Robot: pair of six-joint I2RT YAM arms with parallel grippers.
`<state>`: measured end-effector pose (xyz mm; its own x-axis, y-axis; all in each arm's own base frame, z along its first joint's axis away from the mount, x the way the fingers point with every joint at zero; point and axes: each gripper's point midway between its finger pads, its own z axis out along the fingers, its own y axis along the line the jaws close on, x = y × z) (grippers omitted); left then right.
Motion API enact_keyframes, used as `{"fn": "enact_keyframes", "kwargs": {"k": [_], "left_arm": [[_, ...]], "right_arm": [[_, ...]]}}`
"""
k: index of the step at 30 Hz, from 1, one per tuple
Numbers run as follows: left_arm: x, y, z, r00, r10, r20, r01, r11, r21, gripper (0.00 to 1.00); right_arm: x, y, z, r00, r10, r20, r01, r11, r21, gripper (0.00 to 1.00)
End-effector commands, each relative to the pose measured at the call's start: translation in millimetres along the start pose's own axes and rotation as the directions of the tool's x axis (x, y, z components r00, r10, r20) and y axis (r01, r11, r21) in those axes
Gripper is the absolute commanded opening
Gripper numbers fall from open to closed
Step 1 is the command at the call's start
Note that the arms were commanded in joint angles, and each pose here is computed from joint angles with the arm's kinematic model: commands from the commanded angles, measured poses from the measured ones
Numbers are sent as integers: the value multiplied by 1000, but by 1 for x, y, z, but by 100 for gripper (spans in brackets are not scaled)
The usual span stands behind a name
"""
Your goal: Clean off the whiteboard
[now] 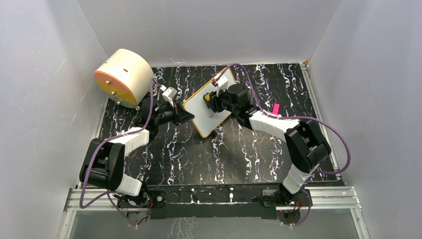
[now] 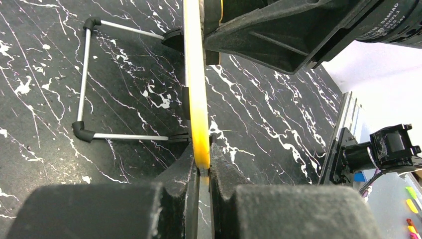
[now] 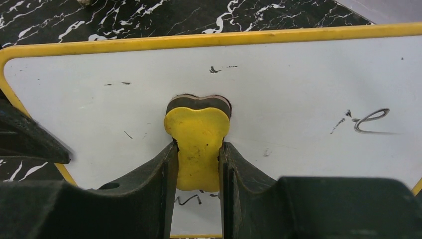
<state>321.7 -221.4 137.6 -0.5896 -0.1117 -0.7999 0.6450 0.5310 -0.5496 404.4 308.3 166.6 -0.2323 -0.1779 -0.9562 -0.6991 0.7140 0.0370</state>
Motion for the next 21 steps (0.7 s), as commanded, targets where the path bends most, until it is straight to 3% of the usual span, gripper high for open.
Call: {"fn": "enact_keyframes", "kwargs": {"k": [1,7,11,21], "left_arm": [[28,-12,-1,997,10,-78,-4,997,72,0],[28,-11,-2,996,17,-85,-12,998,63,0],[29,-10,-1,996,19,-89,-13,998,61,0],[32,-10,1,995,18,-101,-12,998,57,0]], "right_arm": [[-30,-26,2,995,-58,75,52,995,90,21],[-15,-91,11,999,-7,34,0,981,196,21],[-24,-98,12,999,-2,33,-4,981,193,21],[-42,-13,18,996,-60,59,59,998,22,22]]}}
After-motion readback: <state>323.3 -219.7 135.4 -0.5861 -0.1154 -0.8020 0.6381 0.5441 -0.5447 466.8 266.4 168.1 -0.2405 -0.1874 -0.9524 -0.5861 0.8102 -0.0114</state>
